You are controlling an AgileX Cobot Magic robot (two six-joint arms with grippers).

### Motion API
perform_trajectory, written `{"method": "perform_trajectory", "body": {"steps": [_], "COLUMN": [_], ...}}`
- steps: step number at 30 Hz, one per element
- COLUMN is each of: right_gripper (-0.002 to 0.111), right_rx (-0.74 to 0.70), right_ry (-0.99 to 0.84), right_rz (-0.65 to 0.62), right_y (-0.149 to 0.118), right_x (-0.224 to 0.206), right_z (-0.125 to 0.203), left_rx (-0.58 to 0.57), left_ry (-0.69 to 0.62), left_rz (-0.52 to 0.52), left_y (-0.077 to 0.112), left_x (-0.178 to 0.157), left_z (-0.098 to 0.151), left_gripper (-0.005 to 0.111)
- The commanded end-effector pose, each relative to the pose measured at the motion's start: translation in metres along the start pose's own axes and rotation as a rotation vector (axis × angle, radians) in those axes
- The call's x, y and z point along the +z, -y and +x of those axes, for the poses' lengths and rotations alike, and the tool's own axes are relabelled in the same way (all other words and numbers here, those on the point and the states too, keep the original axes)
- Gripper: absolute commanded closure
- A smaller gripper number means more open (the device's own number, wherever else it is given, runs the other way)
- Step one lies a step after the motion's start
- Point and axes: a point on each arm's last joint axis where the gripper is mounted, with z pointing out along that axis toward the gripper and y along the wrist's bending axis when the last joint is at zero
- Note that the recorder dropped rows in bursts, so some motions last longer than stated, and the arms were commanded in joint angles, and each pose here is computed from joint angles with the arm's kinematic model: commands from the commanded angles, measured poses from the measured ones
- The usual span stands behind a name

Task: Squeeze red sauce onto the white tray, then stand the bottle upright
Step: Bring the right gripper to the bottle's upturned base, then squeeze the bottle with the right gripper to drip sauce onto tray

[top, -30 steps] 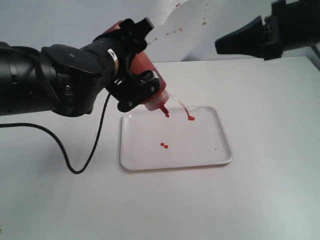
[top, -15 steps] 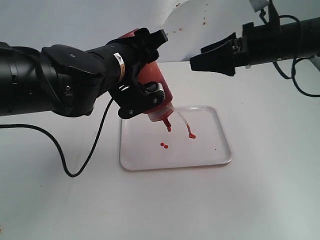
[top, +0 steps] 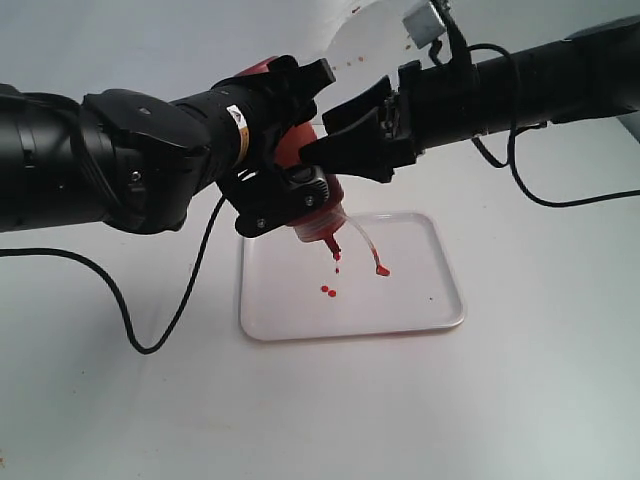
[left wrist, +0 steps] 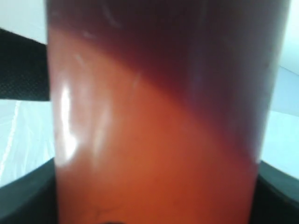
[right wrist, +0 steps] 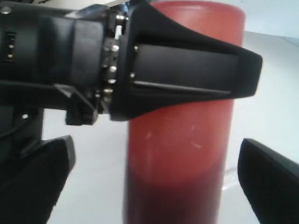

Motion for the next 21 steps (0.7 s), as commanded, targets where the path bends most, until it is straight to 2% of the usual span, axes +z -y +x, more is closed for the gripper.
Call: {"method": "perform_trajectory", "body": {"steps": [1, 8, 21], "right_gripper": [0.020, 0.020, 0.020], "right_rx": [-0.034, -0.088, -0.114], "right_ry": [-0.014, -0.050, -0.020], "right_rz": [0.096, 0.223, 0.184], "right_y": [0.004, 0.009, -0.003], "right_x": [0.008, 0.020, 0.036], "right_z": [-0.003, -0.004, -0.010], "left_rx": [-0.005, -0.009, -0.005], "left_ry": [-0.044, -0.050, -0.058], "left_rz": [-0.007, -0.003, 0.002], "left_y": [-0.004, -0.003, -0.003], "left_x": [-0.003, -0.003, -0.003], "left_z": [0.010, 0.010, 0.011], "left_gripper": [0.107, 0.107, 0.107]}}
